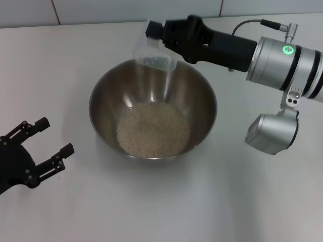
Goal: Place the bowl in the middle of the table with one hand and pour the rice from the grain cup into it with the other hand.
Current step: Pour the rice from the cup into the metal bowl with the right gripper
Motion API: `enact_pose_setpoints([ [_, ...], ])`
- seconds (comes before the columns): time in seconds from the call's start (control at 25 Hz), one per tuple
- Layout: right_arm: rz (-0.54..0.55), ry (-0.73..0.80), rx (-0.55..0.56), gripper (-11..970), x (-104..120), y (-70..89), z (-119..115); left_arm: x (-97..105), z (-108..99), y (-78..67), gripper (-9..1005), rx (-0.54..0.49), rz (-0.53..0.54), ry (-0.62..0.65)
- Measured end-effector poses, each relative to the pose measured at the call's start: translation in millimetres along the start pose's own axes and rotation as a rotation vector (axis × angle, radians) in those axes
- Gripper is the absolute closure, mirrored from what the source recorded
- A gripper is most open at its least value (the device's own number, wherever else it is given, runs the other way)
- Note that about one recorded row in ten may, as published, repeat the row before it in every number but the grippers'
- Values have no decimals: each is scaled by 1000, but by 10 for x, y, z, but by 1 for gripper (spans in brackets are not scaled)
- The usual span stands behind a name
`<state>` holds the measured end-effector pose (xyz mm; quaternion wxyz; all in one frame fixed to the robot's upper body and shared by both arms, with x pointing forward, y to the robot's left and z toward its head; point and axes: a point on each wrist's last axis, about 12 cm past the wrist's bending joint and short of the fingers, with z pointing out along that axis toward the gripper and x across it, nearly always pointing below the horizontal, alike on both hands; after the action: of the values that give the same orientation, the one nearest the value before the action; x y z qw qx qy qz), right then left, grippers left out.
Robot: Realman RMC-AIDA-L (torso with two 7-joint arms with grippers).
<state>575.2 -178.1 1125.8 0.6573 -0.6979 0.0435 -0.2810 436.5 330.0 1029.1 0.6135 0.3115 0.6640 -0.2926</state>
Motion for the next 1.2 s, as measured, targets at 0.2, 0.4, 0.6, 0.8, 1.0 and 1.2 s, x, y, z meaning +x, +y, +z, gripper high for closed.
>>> enact_pose_setpoints([
  [0.2, 406, 36, 32, 893, -16, 34, -27, -7, 9, 9, 185, 2, 3, -1],
  [0.4, 840, 103, 84, 892, -61, 176, -97, -20, 11, 24, 185, 7, 8, -2],
  [0.6, 1311, 131, 175, 890, -46, 224, -144, -24, 13, 27, 185, 11, 9, -2],
  [0.8, 1567, 130, 190, 889, -68, 273, -182, -26, 36, 17, 185, 34, 13, 3],
  [1.0, 1635, 143, 215, 887, -107, 319, -240, -29, 56, 5, 185, 48, 13, 2],
  [1.2, 1688, 200, 405, 885, -78, 319, -501, -32, 54, -10, 185, 54, 11, -4],
])
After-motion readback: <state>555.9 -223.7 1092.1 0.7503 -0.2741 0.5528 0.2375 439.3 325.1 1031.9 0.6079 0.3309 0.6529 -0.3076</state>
